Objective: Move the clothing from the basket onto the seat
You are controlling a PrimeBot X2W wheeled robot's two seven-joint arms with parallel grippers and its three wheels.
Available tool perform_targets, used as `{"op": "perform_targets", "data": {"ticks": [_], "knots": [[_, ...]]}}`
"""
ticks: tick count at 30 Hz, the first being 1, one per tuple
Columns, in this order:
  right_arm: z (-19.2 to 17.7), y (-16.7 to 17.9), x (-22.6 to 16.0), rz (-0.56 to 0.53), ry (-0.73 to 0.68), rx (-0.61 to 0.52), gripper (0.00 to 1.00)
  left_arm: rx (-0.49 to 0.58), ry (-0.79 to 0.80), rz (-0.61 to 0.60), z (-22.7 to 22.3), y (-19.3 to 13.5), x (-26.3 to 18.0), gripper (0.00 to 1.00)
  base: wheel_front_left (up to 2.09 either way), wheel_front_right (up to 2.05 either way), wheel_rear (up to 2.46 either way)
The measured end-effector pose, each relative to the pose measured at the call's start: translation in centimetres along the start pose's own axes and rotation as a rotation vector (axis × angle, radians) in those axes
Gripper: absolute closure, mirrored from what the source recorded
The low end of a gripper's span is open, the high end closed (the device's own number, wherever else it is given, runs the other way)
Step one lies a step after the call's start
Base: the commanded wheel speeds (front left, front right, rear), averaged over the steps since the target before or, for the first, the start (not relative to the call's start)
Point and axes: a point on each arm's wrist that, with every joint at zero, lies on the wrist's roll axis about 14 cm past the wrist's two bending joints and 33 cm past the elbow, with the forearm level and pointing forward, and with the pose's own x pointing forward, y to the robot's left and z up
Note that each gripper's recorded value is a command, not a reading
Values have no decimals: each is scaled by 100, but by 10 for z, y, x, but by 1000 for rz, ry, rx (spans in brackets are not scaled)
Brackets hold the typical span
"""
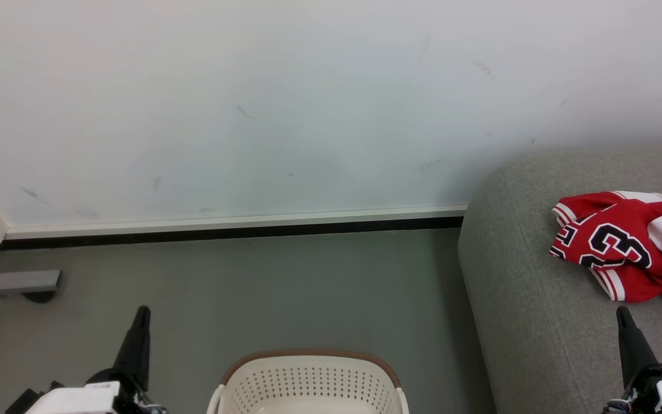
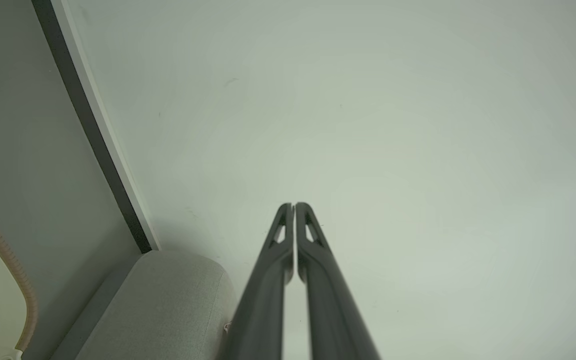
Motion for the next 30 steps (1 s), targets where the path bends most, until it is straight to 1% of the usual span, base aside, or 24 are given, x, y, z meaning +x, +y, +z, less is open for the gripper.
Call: {"op": "perform_targets", "data": {"ticks": [30], "knots": [[0,0,0,0,0,0,100,0,1,0,0,0,0,100,0,0,0]]}}
